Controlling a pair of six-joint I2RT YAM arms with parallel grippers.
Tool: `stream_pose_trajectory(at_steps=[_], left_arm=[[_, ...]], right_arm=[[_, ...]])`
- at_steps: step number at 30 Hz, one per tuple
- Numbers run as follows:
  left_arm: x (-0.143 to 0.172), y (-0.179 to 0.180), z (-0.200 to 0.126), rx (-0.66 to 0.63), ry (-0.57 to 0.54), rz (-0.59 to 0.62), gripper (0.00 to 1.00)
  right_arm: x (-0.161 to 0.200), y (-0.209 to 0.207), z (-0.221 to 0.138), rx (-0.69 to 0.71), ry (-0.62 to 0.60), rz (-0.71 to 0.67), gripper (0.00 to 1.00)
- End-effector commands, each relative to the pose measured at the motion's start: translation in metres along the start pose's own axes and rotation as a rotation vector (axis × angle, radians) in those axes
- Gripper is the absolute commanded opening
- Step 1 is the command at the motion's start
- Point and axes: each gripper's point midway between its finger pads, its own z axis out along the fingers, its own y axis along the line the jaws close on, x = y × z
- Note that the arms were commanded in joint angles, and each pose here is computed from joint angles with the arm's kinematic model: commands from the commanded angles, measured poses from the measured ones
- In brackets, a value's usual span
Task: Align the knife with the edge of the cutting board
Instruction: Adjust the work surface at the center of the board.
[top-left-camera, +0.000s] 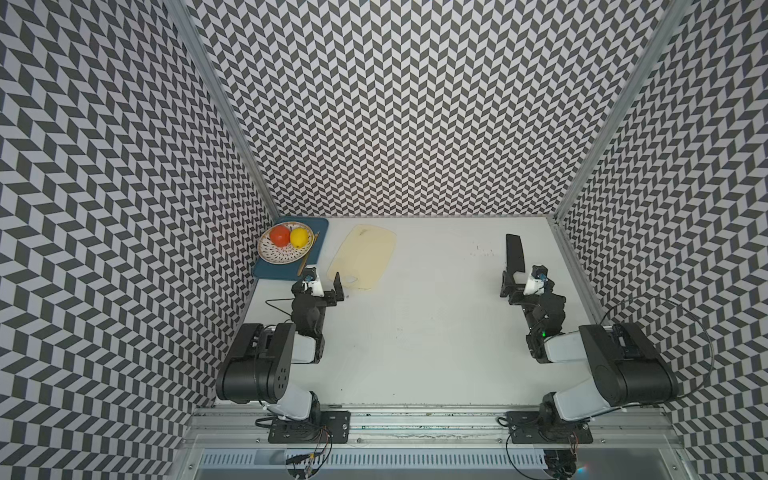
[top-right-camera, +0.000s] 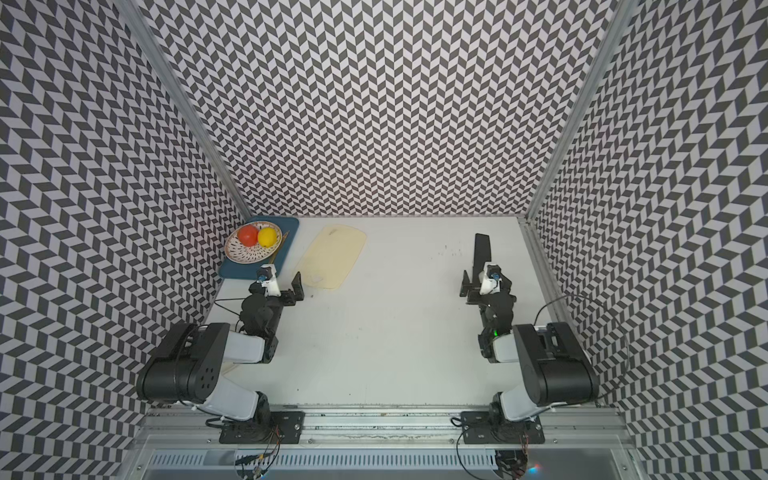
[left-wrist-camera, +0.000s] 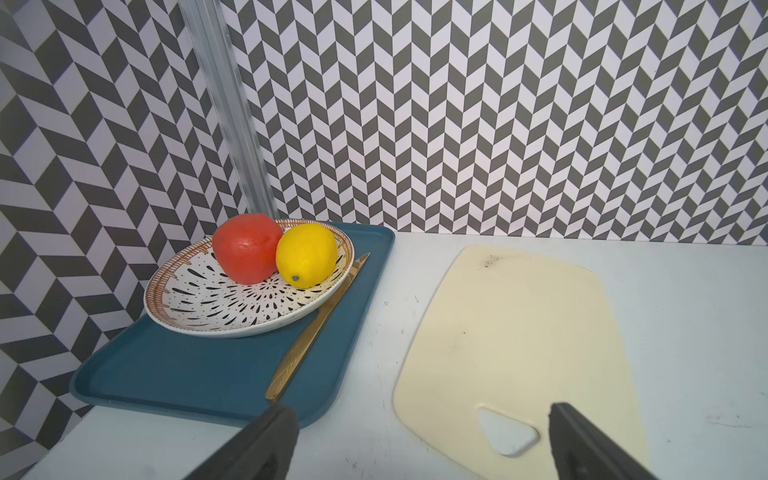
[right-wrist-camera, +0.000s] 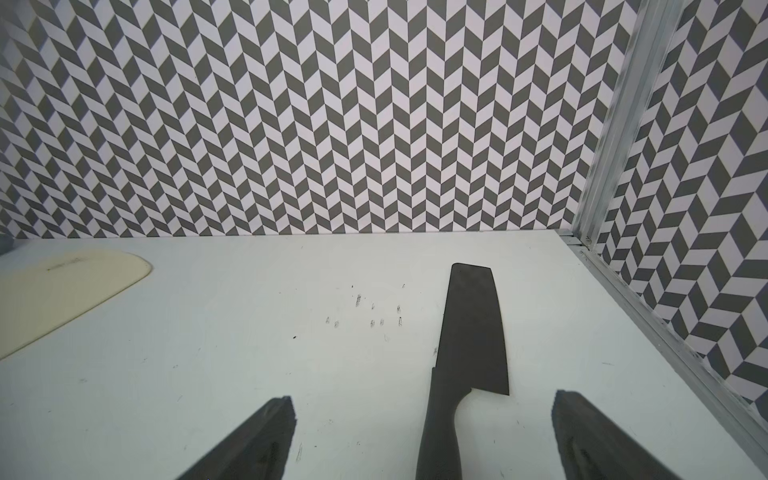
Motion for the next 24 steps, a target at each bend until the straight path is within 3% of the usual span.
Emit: stream_pose_trajectory(at_steps=[1,17,20,22,24], left_arm=[[-0.009,0.001,0.002,-0.002,-0.033,0.008,1.0],[-0.01,0.001,0.002,-0.002,-0.035,0.01,1.0],[-0.023,0.014,0.005,-0.099,-0.036,-0.015,1.0],[-0.033,0.019,0.015,-0.14,0.033,-0.015,1.0],[-0.052,0.023,0.022,-0.177,0.058,-0.017,1.0]], right_arm=[[-0.012,0.001,0.003,-0.007,-0.039,-0.004,1.0],[-0.012,-0.003,0.003,0.007,-0.038,0.002,1.0],[-0.018,-0.02,-0.003,0.105,-0.066,0.05,1.0],[-0.028,-0.02,-0.006,0.117,-0.08,0.047,1.0],[-0.037,-0.022,0.001,0.154,-0.028,0.066,1.0]])
